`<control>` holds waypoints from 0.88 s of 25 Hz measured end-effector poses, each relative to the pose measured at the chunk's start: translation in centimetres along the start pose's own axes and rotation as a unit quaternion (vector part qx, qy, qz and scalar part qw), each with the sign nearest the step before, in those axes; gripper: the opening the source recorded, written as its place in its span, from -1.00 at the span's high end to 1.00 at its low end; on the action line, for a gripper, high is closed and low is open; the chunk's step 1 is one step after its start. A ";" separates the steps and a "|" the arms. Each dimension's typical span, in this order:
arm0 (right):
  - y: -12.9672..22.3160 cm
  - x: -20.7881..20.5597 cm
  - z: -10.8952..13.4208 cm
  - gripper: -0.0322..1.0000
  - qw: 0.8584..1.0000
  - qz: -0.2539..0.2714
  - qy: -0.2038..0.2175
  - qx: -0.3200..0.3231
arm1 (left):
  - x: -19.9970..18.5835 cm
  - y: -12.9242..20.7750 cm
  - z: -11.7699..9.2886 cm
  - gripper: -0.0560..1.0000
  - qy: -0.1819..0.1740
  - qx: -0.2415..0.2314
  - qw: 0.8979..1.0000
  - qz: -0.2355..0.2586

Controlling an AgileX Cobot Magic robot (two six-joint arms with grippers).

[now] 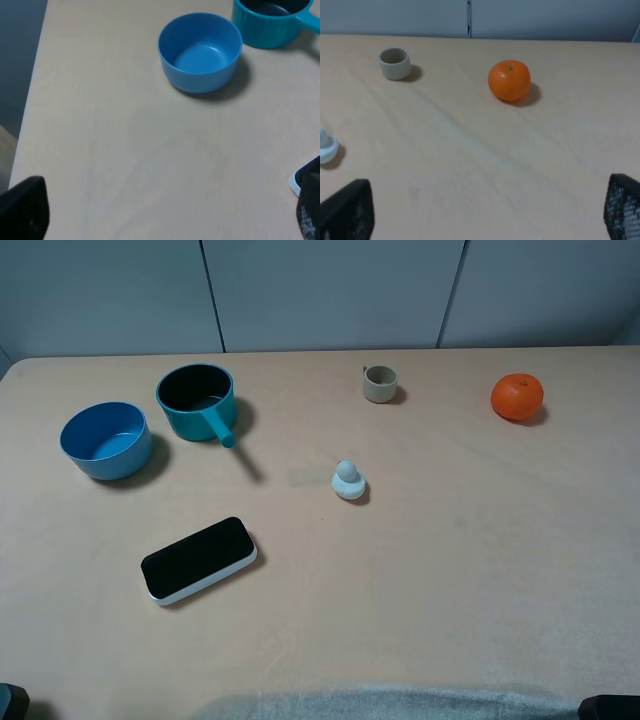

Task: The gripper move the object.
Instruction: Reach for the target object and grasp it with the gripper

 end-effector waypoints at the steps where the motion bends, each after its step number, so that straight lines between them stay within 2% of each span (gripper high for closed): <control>1: 0.0 0.0 0.0 -0.40 1.000 0.000 0.000 0.000 | 0.0 0.0 0.0 -0.98 0.000 0.000 1.000 0.000; 22: 0.0 0.0 0.0 -0.40 1.000 -0.001 0.000 0.000 | 0.0 0.0 0.0 -0.98 0.000 0.000 1.000 0.000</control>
Point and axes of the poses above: a point on each arm's last joint axis where the gripper is mounted, x pointing out along that axis toward the gripper, z along the wrist's bending axis when the last joint is at zero, y = z × x, the point moved 8 cm from there along x, pointing out along that axis toward the gripper, and after that the axes turned 4 degrees about -x, right-handed, at the moved point
